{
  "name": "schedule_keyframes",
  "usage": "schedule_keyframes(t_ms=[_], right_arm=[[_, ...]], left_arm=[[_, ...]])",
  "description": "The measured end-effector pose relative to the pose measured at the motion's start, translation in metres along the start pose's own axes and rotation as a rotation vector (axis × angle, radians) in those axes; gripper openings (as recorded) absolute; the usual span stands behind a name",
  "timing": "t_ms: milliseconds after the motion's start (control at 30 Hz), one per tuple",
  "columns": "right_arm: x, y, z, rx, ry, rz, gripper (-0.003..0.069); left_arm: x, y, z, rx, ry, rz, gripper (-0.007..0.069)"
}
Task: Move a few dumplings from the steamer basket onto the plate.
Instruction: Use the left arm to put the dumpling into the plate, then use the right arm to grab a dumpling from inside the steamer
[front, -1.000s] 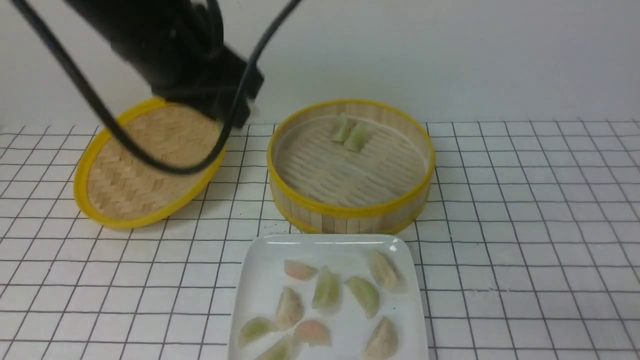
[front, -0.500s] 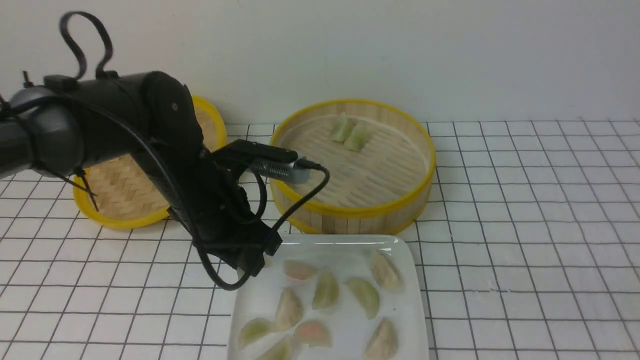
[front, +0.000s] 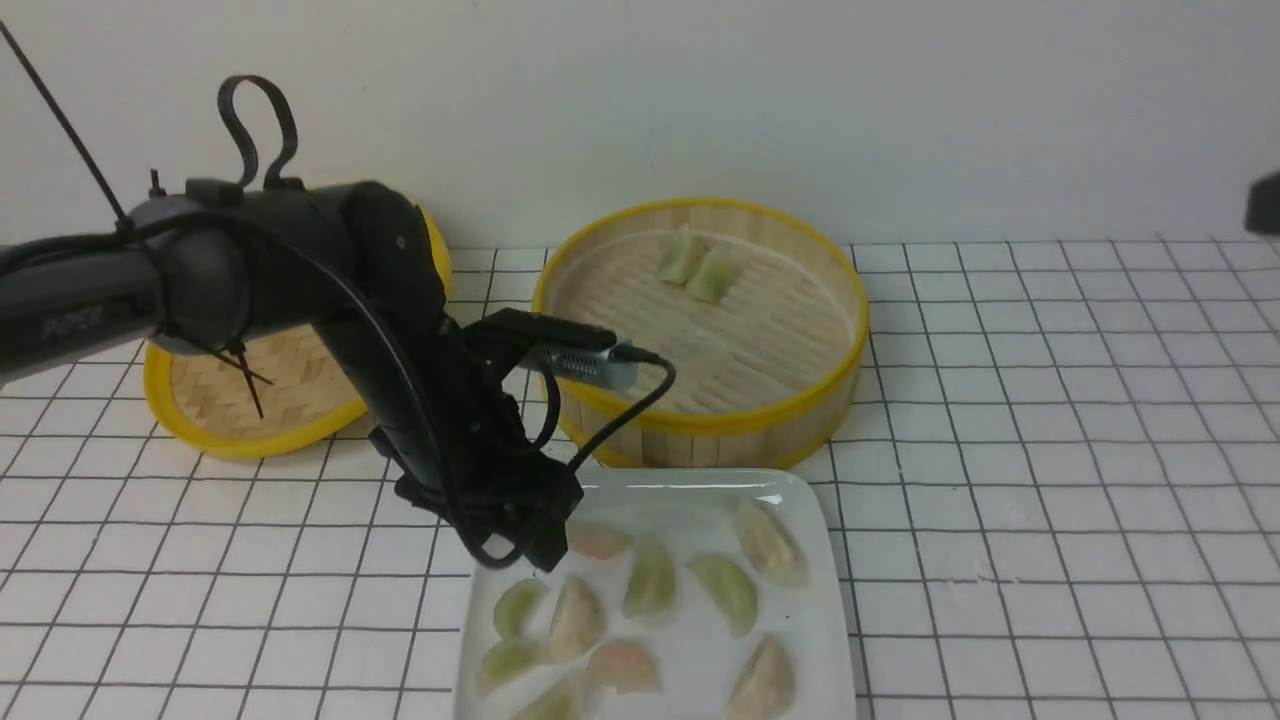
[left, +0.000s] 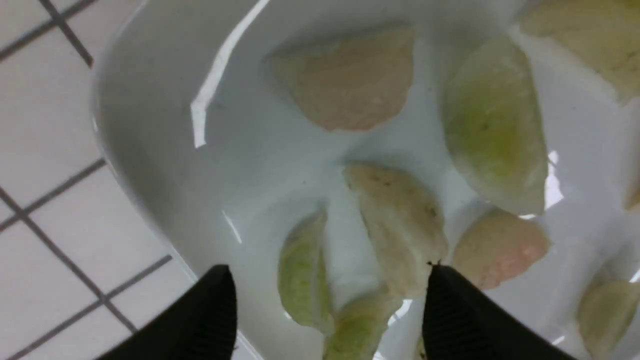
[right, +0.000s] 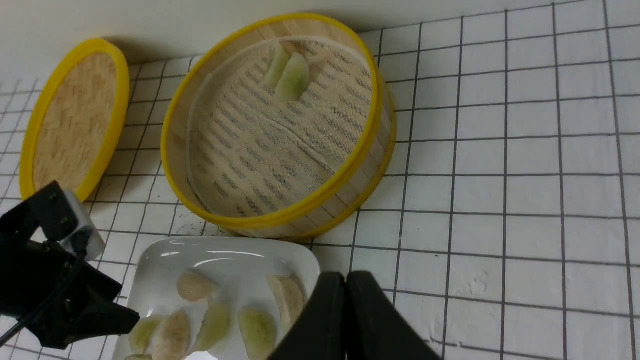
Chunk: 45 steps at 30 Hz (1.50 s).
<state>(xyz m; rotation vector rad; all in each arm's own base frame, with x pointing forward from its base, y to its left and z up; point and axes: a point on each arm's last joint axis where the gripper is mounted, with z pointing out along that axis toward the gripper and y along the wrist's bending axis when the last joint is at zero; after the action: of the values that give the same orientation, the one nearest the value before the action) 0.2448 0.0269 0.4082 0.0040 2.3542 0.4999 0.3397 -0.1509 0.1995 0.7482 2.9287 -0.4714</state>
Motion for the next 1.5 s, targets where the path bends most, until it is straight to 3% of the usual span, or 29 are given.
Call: schedule_keyframes(t_ms=[100, 200, 267, 333, 533, 567, 733, 967, 1200, 1400, 1500], right_arm=[[-0.031, 0.005, 0.03, -0.011, 0.087, -0.043, -0.001], [-0.061, 0.017, 0.08, -0.012, 0.164, -0.106, -0.001], [-0.075, 0.027, 0.114, -0.003, 0.189, -0.143, -0.0006], [-0.093, 0.036, 0.157, 0.017, 0.183, -0.18, 0.0004], [-0.097, 0.05, 0.277, -0.008, 0.18, -0.217, 0.007], [-0.099, 0.052, 0.277, -0.014, 0.178, -0.22, 0.0078], [-0.079, 0.058, 0.35, -0.069, 0.143, -0.284, 0.0237], [-0.042, 0.047, 0.402, -0.084, 0.218, -0.353, 0.0454], [-0.029, 0.043, 0.419, -0.098, 0.236, -0.376, 0.0501], [-0.026, 0.045, 0.426, -0.135, 0.206, -0.437, 0.0503], [-0.026, 0.046, 0.427, -0.143, 0.201, -0.447, 0.0467]], left_arm=[[-0.012, -0.007, -0.022, 0.014, -0.01, -0.013, 0.0379], [-0.019, -0.015, -0.05, 0.021, -0.041, -0.007, 0.0235], [-0.02, -0.023, -0.075, 0.012, -0.098, 0.009, 0.0093], [-0.015, -0.03, -0.098, -0.007, -0.154, 0.029, 0.0022], [0.018, -0.042, -0.15, -0.105, -0.242, 0.043, -0.0006], [0.02, -0.042, -0.151, -0.115, -0.242, 0.042, -0.0006], [0.051, -0.045, -0.185, -0.245, -0.312, 0.019, -0.0006], [0.08, -0.05, -0.202, -0.295, -0.344, 0.019, -0.0006], [0.083, -0.05, -0.203, -0.294, -0.347, 0.019, -0.0006], [0.083, -0.05, -0.203, -0.294, -0.346, 0.019, -0.0006], [0.083, -0.05, -0.203, -0.294, -0.346, 0.019, -0.0006]])
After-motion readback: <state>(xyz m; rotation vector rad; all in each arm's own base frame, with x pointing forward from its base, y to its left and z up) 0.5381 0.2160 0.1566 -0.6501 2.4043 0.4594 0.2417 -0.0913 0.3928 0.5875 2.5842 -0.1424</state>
